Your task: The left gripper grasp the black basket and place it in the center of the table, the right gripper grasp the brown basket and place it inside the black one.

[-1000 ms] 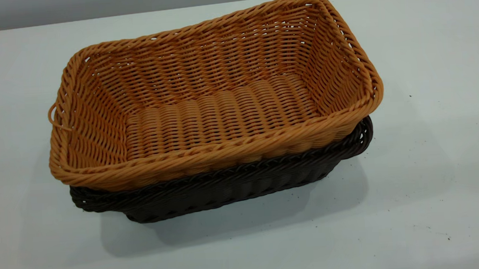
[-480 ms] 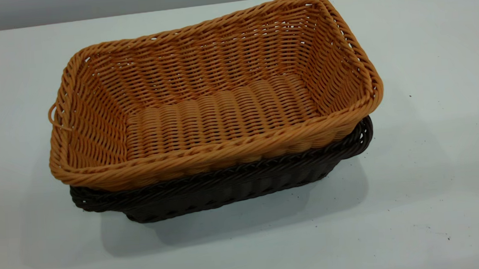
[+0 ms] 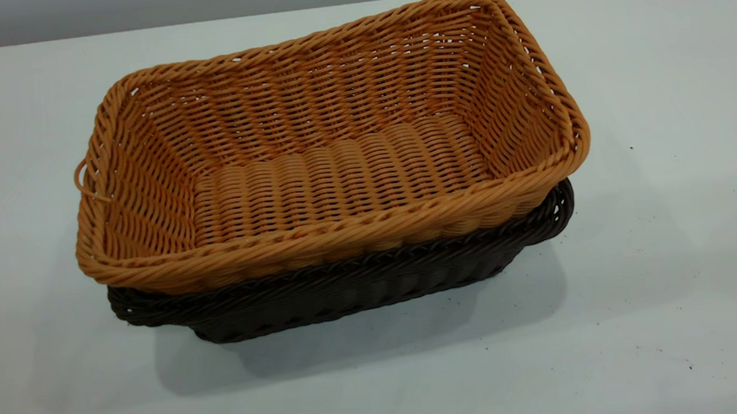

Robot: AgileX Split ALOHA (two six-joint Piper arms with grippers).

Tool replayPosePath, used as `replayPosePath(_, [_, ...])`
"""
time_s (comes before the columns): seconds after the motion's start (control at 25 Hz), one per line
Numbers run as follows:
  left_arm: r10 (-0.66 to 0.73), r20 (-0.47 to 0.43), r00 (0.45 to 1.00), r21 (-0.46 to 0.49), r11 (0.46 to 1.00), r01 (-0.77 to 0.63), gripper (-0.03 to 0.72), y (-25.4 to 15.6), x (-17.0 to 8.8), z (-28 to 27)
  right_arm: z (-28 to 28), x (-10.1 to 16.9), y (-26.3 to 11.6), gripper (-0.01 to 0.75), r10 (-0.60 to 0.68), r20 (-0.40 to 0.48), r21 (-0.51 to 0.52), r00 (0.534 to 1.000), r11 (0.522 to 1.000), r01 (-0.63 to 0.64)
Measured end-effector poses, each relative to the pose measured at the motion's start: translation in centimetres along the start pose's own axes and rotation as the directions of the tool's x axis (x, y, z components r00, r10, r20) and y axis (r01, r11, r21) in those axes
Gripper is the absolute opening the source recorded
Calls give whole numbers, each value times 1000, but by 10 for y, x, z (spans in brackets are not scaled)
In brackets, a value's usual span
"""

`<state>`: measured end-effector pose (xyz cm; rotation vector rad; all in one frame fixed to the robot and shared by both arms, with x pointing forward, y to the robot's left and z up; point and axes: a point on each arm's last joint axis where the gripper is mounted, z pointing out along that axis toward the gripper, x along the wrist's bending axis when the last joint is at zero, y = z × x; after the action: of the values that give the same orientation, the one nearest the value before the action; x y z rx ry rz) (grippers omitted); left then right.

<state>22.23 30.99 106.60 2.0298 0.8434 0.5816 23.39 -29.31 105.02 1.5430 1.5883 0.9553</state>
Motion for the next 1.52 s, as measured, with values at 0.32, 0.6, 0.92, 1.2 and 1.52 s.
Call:
replayPosePath(0.32, [-66, -18, 998, 22, 998, 67, 103, -12, 1, 10, 0, 0, 0, 4, 2, -4, 0, 1000, 1000, -2])
replayPosePath(0.6, [-71, -13, 997, -9, 997, 71, 103, -13, 0, 24, 0, 0, 0, 4, 2, -4, 0, 1000, 1000, -2])
replayPosePath(0.92, [-59, -24, 998, -25, 998, 58, 52, -15, 1, 33, 0, 0, 0, 4, 2, -4, 0, 1000, 1000, -2])
replayPosePath(1.2, [-59, -25, 998, -32, 998, 58, 10, -14, 1, 32, 0, 0, 0, 4, 2, -4, 0, 1000, 1000, -2])
replayPosePath(1.52, [-59, -25, 998, -29, 998, 58, 6, -15, 1, 32, 0, 1, 0, 4, 28, 46, -1, 999, 1000, -28])
